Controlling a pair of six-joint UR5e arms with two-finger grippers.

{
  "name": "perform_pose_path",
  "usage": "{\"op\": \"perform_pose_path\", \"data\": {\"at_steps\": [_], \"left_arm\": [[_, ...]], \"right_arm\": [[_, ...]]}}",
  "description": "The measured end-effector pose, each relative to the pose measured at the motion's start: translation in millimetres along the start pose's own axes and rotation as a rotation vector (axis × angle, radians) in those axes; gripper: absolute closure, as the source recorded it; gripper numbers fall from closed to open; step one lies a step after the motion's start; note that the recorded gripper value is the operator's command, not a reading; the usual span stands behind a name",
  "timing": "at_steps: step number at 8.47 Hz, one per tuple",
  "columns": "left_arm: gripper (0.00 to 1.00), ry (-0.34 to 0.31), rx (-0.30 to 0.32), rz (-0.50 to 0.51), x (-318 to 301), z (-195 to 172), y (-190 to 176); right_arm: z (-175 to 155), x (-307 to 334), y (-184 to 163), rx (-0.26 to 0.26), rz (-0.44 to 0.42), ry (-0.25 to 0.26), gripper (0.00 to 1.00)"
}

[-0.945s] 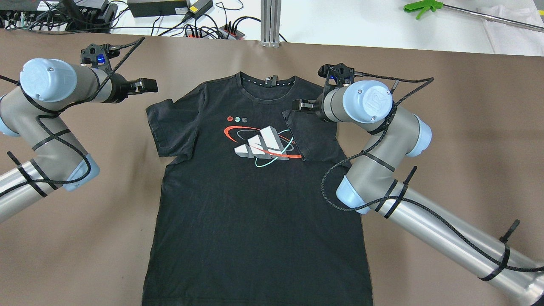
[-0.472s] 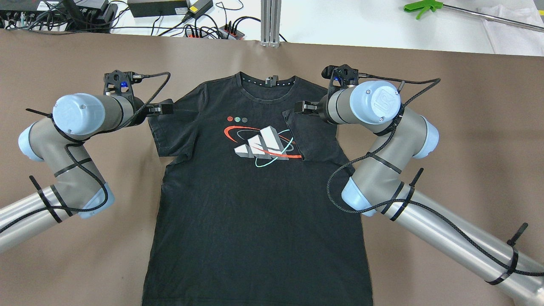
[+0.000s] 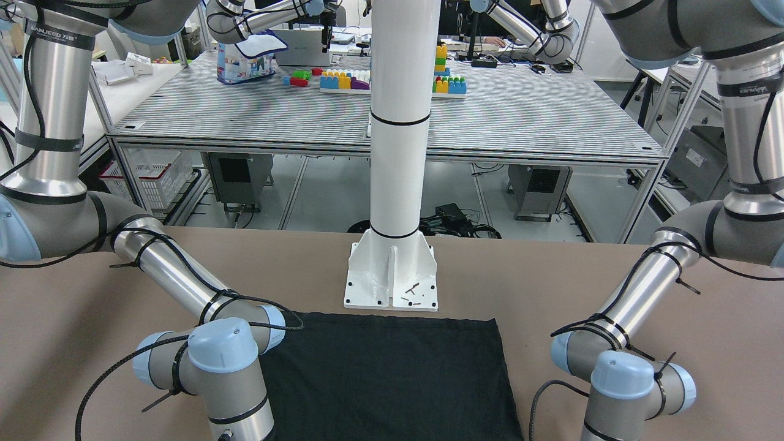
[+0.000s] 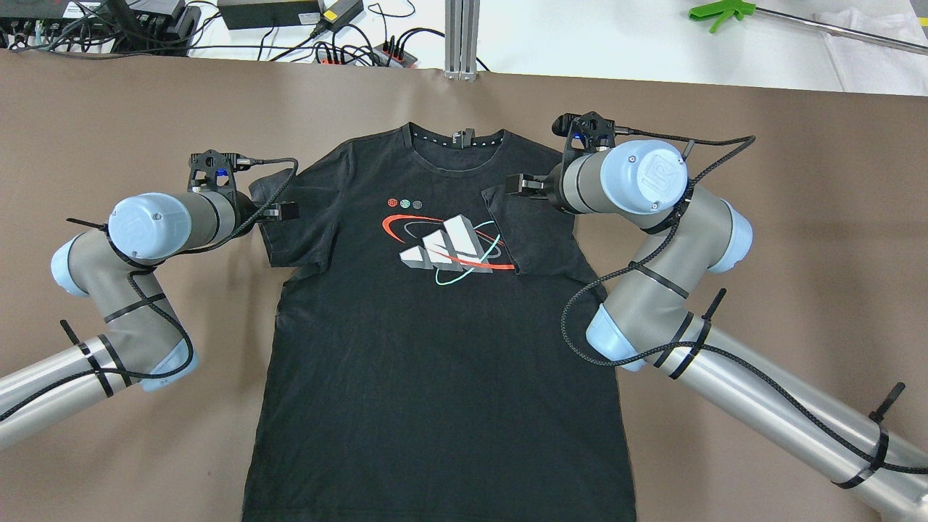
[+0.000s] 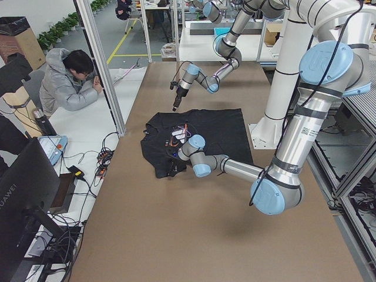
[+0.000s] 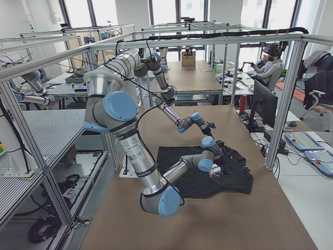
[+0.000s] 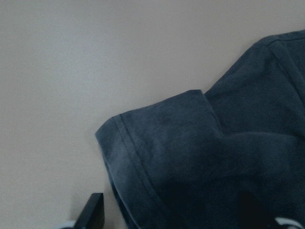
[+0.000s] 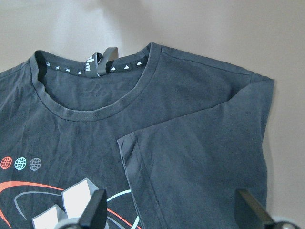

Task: Fold clothes
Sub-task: 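Grasp the sleeve nearest the left gripper while the right gripper holds its fold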

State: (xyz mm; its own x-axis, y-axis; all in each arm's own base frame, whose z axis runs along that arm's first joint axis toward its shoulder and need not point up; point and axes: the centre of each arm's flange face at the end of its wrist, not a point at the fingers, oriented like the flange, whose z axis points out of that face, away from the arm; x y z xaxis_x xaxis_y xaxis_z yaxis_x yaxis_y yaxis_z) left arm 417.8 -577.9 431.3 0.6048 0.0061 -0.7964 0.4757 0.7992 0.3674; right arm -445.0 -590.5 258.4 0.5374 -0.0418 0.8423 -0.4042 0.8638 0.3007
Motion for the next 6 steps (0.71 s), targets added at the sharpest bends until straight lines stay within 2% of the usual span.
{"op": "perform_pose_path", "data": {"at_steps": [2,3,4,6], "left_arm": [[0.01,-0.001,0.000,0.028,-11.6,10.7,6.3],[0.23,-0.004,-0.001,0.036,-13.9,12.6,7.5],[0.53,-0.006,-0.001,0.043,-14.8,13.3,8.1],[0.92,-0.008,0.005,0.048,-14.6,12.8,7.2]], "right_arm": [[-0.2,0.2,0.0,0.001,0.001,0.001,0.06],[-0.3,0.3,0.1,0.001,0.001,0.001,0.06],[-0.2,0.4,0.1,0.000,0.001,0.001,0.06],[0.2,1.3,0.8,0.000,0.001,0.002,0.06]]}}
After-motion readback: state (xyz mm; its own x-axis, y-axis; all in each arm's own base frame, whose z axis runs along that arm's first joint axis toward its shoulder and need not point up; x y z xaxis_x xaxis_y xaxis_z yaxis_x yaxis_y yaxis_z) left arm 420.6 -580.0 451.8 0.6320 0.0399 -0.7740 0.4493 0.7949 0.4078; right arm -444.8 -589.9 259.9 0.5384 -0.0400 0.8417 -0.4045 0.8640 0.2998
